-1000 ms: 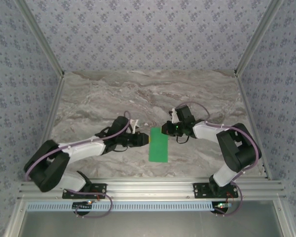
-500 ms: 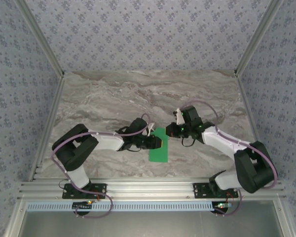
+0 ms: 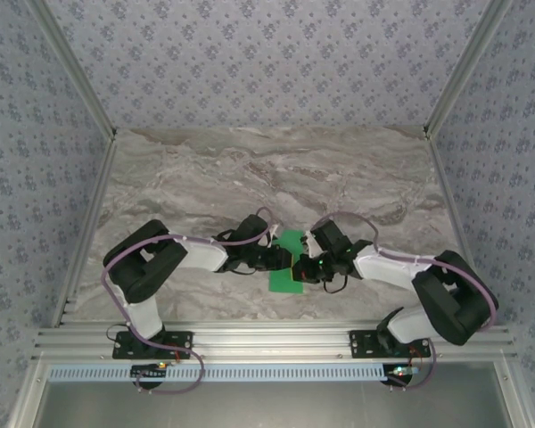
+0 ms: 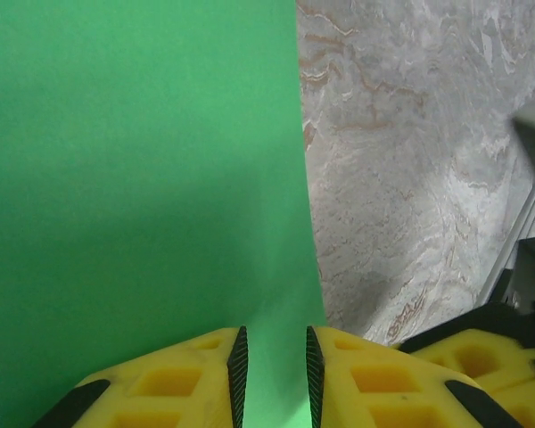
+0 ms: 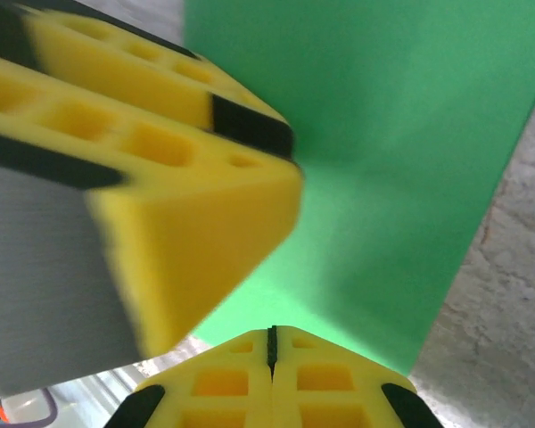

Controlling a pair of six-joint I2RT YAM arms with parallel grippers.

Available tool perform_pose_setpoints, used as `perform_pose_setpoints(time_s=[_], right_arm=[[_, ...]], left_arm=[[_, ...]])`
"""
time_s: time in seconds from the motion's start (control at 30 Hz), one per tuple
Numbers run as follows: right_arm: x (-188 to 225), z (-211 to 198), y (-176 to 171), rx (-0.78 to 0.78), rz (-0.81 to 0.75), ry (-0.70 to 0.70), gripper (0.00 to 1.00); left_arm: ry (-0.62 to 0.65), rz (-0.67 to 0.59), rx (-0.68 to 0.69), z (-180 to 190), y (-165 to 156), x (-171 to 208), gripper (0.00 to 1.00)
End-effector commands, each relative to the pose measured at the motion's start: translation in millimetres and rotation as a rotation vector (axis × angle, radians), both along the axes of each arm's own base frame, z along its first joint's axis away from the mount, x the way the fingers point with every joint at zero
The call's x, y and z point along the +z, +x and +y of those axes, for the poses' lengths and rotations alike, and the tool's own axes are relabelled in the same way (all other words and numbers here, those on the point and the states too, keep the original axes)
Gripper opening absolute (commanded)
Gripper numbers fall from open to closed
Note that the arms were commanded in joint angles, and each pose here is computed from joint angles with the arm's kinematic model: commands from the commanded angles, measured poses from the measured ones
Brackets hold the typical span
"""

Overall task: Fold a paper plane with a square sheet of paper (fold left side to right side)
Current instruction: Hold the square sheet of paper at the center of the table, then first fold the square sheet of paper in half at the center of the table.

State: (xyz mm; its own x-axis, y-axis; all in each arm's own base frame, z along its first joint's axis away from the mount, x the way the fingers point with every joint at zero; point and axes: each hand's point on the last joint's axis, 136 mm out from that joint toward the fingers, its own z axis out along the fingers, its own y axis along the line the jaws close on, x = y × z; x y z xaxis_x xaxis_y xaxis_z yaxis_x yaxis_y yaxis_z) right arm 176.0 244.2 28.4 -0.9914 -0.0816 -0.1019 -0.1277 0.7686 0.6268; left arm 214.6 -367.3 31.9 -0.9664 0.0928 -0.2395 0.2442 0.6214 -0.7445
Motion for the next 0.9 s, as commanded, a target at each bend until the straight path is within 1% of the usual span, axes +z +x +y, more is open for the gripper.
perform_pose_setpoints(time_s=[0.0,0.13,0.3,0.43,0.6,0.87], right_arm=[[-25,-15,-12,-0.024,0.064,-0.095,0.02],[-39,-28,-19,-0.012,0.084,-0.179,0.02],[-50,-44,-25,-0.004,0.099,-0.265,0.02],[-54,-51,-26,-0.012,0.107,-0.301,0.01],[-55,-60,-28,0.029,0.093,-0.354,0.02],[-58,-71,-33,0.038,0.103,-0.405,0.01]], left_arm=[[-0.027,-0.033,0.006,-11,10,11,0.26],[-0.013,-0.041,0.01,-11,16,11,0.26],[-0.001,-0.049,0.051,-4,36,5,0.26],[0.018,-0.063,0.074,3,50,-4,0.25],[0.041,-0.067,0.113,11,67,-13,0.25],[0.072,-0.098,0.17,24,104,-8,0.25]])
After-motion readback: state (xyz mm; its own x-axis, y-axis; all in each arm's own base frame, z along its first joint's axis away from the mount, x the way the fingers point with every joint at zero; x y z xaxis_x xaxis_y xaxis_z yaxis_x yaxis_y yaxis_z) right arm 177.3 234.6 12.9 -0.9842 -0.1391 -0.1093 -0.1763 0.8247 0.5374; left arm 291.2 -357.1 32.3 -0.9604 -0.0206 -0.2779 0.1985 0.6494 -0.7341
